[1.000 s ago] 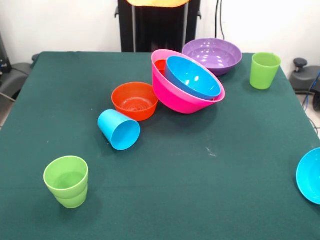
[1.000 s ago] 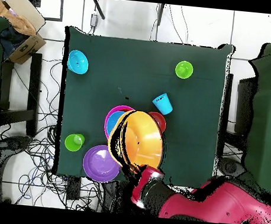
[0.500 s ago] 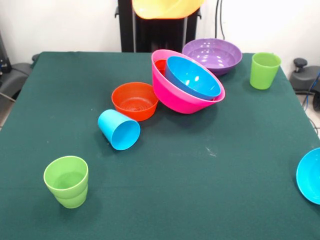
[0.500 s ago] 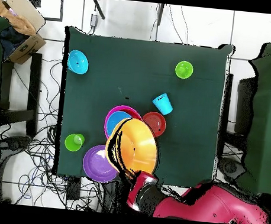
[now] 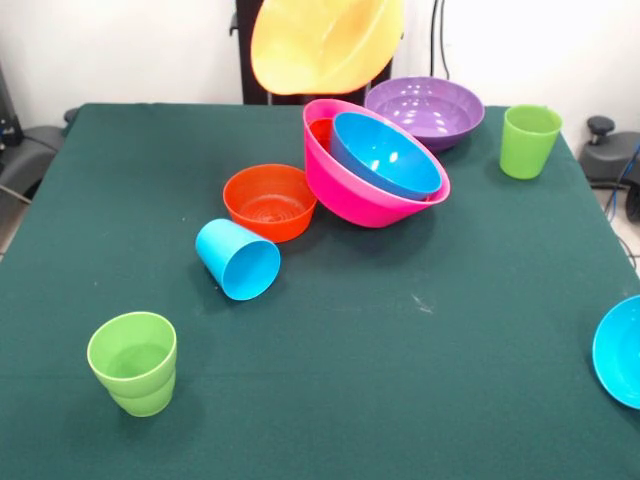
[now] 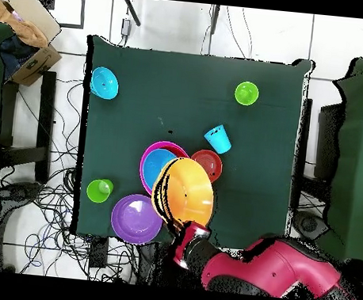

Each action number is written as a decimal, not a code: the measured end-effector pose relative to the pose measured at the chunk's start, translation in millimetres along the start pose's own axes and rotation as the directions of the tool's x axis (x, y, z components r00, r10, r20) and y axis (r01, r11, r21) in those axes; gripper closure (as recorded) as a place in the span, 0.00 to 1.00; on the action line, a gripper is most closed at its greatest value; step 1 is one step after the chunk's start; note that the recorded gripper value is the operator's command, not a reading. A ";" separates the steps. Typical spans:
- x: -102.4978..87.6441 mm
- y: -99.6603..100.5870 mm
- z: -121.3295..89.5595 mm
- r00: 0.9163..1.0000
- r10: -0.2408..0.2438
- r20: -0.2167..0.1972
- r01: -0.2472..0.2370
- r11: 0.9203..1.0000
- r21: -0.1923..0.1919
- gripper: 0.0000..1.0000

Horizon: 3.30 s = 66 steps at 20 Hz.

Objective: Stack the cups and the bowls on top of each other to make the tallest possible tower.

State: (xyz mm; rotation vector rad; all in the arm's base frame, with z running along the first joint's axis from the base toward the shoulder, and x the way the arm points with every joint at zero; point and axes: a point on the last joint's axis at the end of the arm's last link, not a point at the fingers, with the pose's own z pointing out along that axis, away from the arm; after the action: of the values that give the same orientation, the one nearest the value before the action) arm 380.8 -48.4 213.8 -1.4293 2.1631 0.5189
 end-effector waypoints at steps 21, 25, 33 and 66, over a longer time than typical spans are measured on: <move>20.1 17.3 23.7 0.996 0.044 0.073 -0.048 0.997 0.060 1.00; 19.3 10.9 26.5 0.991 0.005 0.132 -0.023 0.991 0.132 1.00; 35.4 4.5 35.9 0.983 -0.116 0.143 0.082 0.970 0.228 1.00; 29.6 71.5 98.3 0.918 -0.308 0.251 0.237 0.931 0.276 1.00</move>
State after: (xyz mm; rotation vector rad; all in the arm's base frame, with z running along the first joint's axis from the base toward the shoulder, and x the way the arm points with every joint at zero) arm 323.7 11.9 120.2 -1.3939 1.6947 0.3247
